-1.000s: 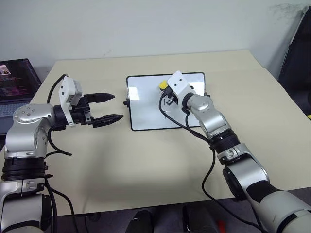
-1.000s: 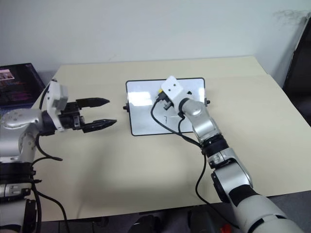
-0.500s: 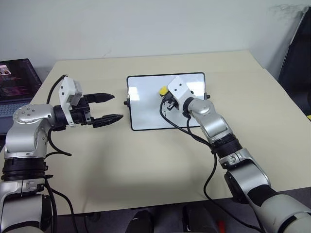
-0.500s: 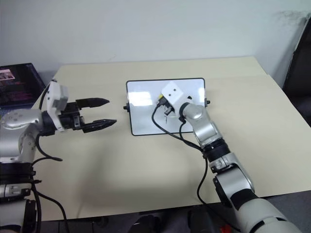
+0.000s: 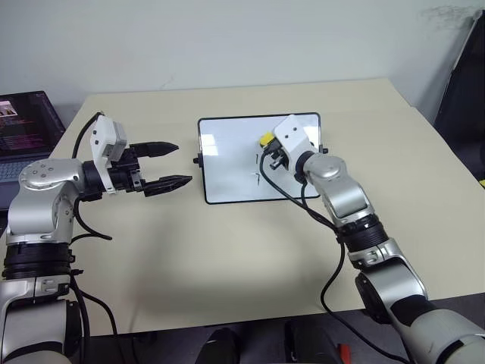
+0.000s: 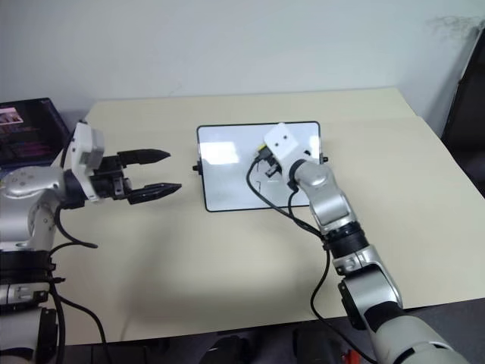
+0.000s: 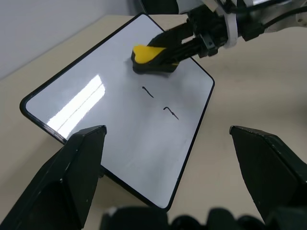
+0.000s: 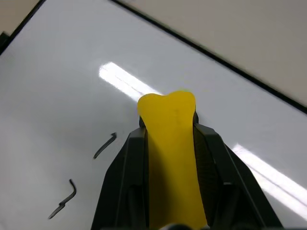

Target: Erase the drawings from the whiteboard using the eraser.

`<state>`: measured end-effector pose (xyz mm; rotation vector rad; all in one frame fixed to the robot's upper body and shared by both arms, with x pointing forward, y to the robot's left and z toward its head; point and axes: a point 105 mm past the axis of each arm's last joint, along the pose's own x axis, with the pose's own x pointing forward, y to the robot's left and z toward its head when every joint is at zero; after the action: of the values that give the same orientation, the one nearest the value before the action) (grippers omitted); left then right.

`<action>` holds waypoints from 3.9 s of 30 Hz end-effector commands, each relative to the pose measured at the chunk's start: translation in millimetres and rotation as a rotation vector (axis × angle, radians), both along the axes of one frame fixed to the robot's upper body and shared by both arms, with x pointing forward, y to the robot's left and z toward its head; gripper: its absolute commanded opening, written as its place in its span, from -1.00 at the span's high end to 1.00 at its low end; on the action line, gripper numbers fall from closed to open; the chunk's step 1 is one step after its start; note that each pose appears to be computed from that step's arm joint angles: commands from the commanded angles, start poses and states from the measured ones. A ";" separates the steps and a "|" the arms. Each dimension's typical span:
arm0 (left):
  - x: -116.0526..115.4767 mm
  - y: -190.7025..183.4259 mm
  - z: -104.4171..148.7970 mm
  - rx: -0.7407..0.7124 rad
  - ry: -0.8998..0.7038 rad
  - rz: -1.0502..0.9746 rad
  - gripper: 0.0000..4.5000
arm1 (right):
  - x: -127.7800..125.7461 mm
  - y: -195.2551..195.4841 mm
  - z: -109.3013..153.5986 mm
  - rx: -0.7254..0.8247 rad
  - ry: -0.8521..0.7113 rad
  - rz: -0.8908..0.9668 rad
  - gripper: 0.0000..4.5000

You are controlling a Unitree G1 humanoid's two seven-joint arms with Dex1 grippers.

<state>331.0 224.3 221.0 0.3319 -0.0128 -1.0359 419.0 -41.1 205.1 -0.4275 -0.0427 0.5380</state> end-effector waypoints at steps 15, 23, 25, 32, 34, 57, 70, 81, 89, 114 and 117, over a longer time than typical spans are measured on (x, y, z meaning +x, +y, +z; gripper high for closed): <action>-1.5 3.1 10.0 0.016 -0.040 0.000 -1.00 | -33.7 -48.5 -0.8 0.272 0.055 -0.230 0.57; 1.3 -1.2 11.6 0.014 -0.044 -0.016 -1.00 | -34.6 -50.2 -0.2 0.271 0.053 -0.246 0.57; 1.6 -1.4 11.6 0.014 -0.045 -0.018 -1.00 | -34.1 -51.2 0.4 0.270 0.052 -0.250 0.57; 2.6 -2.2 10.9 0.014 -0.042 -0.022 -1.00 | -33.8 -45.6 4.1 0.260 0.034 -0.225 0.57; 2.8 -2.3 10.8 0.015 -0.042 -0.022 -1.00 | -32.8 -40.6 7.9 0.248 0.012 -0.202 0.57; -4.0 6.8 14.9 0.031 -0.045 0.011 -1.00 | 0.5 32.4 -7.9 0.000 -0.057 0.043 0.57; -10.6 9.5 15.8 0.027 -0.055 0.036 -1.00 | -9.9 39.0 -31.8 -0.072 0.010 0.068 0.57; -10.2 6.4 13.5 0.019 -0.050 0.030 -1.00 | -22.2 20.2 -55.8 -0.091 0.095 0.044 0.57; -8.8 3.8 12.9 0.016 -0.050 0.021 -1.00 | -22.9 -2.4 -64.2 -0.110 0.126 -0.011 0.57; -5.9 2.7 14.8 0.020 -0.057 0.009 -1.00 | -15.8 31.1 -8.0 0.015 -0.023 0.026 0.57; -6.1 3.5 14.8 0.021 -0.057 0.012 -1.00 | -14.7 31.3 -11.9 0.012 -0.013 0.022 0.57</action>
<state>325.9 227.1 224.5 0.3551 -0.0118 -1.0160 404.2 -13.3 173.6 -0.4248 0.0080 0.5598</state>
